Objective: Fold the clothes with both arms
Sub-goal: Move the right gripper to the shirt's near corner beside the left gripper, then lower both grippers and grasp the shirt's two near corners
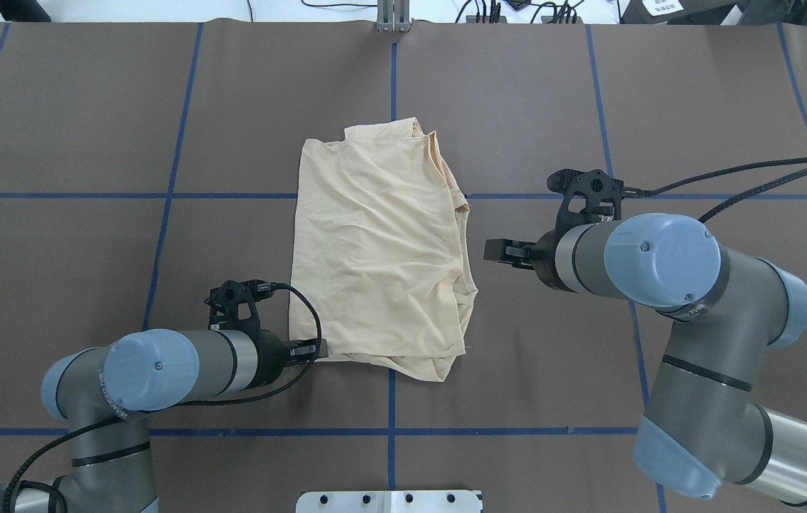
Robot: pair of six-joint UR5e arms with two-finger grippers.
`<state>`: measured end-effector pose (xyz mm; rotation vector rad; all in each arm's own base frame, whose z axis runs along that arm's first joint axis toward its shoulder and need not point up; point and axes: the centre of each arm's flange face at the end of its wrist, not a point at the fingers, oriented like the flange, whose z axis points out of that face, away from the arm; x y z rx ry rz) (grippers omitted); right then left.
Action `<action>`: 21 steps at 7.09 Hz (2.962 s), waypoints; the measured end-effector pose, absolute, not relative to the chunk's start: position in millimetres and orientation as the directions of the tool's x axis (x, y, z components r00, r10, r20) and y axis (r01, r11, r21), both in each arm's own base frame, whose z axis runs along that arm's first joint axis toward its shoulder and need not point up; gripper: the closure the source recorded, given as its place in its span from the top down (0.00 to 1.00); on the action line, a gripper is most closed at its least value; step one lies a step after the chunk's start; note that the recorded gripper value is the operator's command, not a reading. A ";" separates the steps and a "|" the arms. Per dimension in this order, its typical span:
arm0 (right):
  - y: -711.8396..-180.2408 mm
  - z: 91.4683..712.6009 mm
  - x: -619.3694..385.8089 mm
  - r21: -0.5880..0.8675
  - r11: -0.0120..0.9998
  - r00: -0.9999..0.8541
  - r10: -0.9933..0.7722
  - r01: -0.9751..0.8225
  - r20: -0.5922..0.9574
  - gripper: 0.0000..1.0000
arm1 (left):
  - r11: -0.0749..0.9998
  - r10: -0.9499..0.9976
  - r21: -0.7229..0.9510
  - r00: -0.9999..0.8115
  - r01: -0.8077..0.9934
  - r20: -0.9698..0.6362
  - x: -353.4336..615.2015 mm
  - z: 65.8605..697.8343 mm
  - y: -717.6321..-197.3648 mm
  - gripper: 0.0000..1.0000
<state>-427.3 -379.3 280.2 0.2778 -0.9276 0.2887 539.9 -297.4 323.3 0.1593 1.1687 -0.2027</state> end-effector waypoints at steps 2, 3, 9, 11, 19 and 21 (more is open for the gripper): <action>-378.5 278.9 -428.2 0.110 0.927 0.566 0.122 -0.359 0.816 1.00 | 0.970 -0.075 0.019 0.373 0.242 -0.925 538.9 321.2 -298.8 0.00; -377.0 277.7 -429.8 0.112 0.927 0.564 0.119 -0.357 0.817 1.00 | 0.969 -0.075 0.019 0.368 0.244 -0.927 536.6 318.5 -299.7 0.00; -315.2 283.0 -529.6 0.049 0.864 0.527 0.259 -0.501 0.810 0.75 | 0.968 -0.073 0.021 0.358 0.251 -0.931 529.3 312.5 -304.0 0.00; -311.6 293.3 -549.0 0.067 0.847 0.540 0.272 -0.527 0.796 0.70 | 0.968 -0.072 0.021 0.355 0.251 -0.932 529.1 311.0 -303.8 0.00; -314.0 292.0 -582.7 0.104 0.834 0.563 0.268 -0.541 0.781 0.39 | 0.967 -0.073 0.021 0.353 0.254 -0.933 528.1 310.8 -304.5 0.00; -313.4 295.6 -582.3 0.115 0.835 0.573 0.262 -0.538 0.776 0.39 | 0.967 -0.072 0.022 0.353 0.254 -0.933 528.2 310.3 -304.4 0.00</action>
